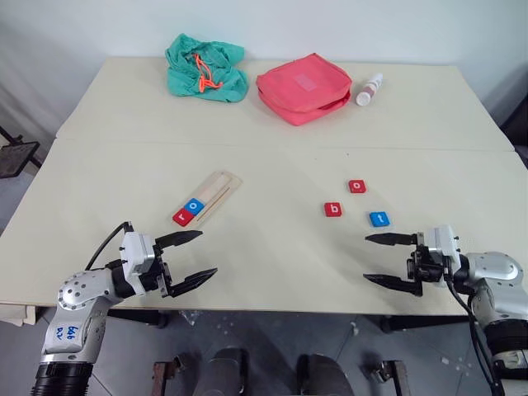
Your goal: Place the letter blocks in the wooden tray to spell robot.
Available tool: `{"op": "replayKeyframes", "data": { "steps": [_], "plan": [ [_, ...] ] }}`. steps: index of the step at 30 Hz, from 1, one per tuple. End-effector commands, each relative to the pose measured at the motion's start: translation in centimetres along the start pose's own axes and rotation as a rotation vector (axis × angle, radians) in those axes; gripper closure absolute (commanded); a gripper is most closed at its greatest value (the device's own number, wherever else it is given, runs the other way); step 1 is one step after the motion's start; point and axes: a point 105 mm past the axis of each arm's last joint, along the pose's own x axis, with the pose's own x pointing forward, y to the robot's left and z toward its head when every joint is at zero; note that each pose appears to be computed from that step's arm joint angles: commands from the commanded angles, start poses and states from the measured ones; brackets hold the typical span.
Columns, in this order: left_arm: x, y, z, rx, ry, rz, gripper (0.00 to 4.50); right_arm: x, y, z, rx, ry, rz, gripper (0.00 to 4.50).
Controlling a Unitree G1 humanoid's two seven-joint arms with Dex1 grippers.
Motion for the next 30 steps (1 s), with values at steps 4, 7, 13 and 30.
{"op": "replayKeyframes", "data": {
  "steps": [4,7,13,30],
  "plan": [
    [0.1,0.3,0.5,0.011,0.007,0.039,0.00,0.1,-0.1,1.2,-0.033,-0.026,0.055,0.04],
    [-0.8,0.7,0.5,0.011,0.028,0.093,0.00,-0.1,-0.3,1.5,-0.026,-0.019,0.056,0.04],
    [-4.3,2.2,0.6,-0.028,0.091,0.286,0.00,-1.1,-1.3,1.4,-0.025,0.006,0.005,0.04],
    [-5.1,5.6,-0.4,-0.162,0.297,0.510,0.00,1.3,-2.3,4.3,-0.094,-0.051,0.073,0.04]
  ]
}}
